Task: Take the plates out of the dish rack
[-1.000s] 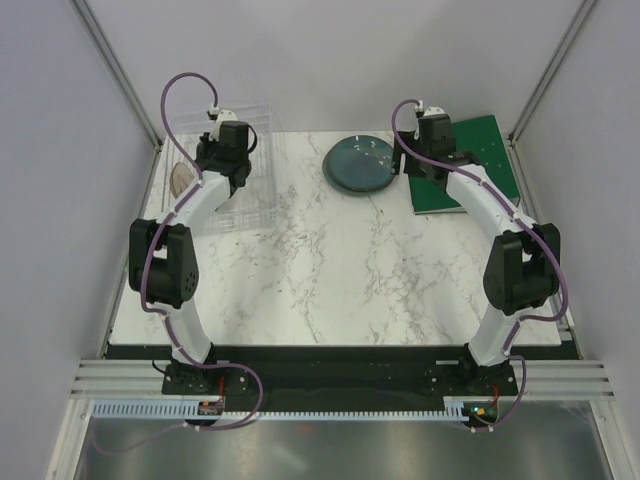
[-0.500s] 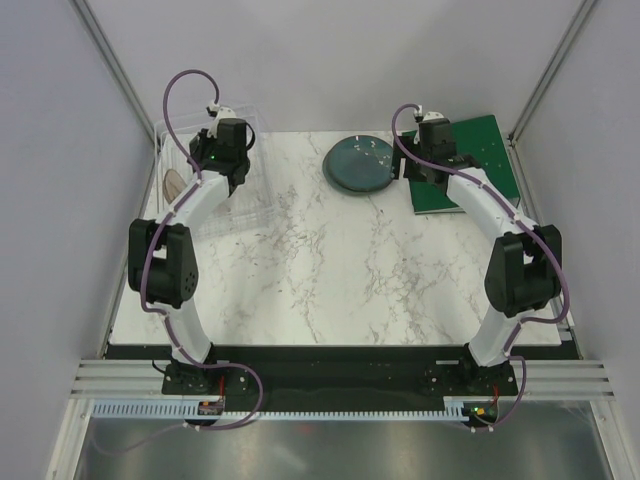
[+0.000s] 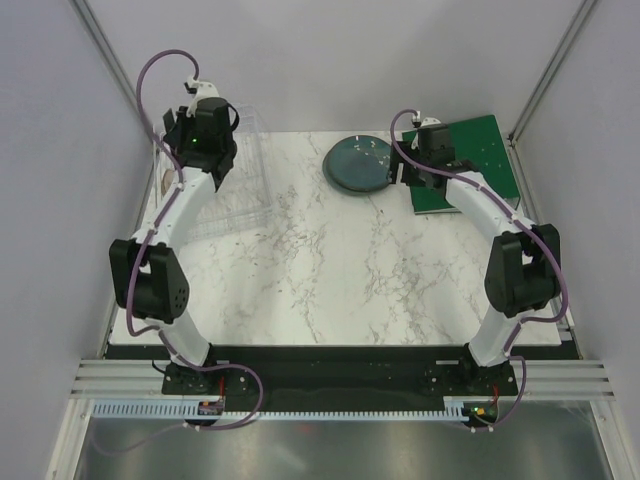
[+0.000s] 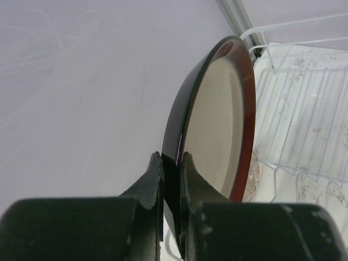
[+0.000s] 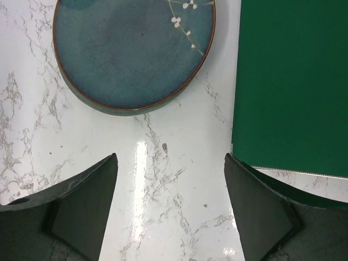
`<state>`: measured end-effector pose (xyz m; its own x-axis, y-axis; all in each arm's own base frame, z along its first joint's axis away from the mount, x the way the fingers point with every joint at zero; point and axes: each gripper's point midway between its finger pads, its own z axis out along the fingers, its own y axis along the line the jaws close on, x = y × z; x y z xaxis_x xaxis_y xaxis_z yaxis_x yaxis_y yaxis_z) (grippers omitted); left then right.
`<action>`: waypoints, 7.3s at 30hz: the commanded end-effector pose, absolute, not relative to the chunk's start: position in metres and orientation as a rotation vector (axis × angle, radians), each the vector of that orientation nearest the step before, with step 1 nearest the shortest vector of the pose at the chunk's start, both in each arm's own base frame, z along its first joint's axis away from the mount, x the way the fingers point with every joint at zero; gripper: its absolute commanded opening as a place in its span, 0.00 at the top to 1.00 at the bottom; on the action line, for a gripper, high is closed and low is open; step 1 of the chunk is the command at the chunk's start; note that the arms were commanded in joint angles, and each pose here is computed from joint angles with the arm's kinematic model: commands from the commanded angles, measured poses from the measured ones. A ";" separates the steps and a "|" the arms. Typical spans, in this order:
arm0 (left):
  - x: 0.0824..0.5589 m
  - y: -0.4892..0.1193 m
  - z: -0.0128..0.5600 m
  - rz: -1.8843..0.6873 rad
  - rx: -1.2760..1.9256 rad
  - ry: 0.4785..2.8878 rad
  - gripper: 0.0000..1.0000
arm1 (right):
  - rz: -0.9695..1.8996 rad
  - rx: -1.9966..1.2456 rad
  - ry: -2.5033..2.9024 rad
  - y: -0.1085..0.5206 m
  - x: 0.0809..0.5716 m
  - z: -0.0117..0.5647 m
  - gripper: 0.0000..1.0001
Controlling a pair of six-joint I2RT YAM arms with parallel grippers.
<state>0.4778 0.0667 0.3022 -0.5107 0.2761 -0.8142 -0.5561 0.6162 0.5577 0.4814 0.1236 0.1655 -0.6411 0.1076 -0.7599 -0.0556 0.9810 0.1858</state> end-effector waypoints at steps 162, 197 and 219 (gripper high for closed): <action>0.463 0.139 0.170 0.646 -0.568 2.055 0.25 | 0.253 -0.149 2.314 0.145 0.490 0.176 0.23; 0.459 0.156 0.240 0.748 -0.561 1.973 0.98 | 0.316 -0.165 2.317 0.153 0.477 0.175 0.25; 0.401 0.051 0.319 0.111 -0.437 1.931 0.98 | 0.792 -0.273 2.118 0.219 0.426 0.250 0.24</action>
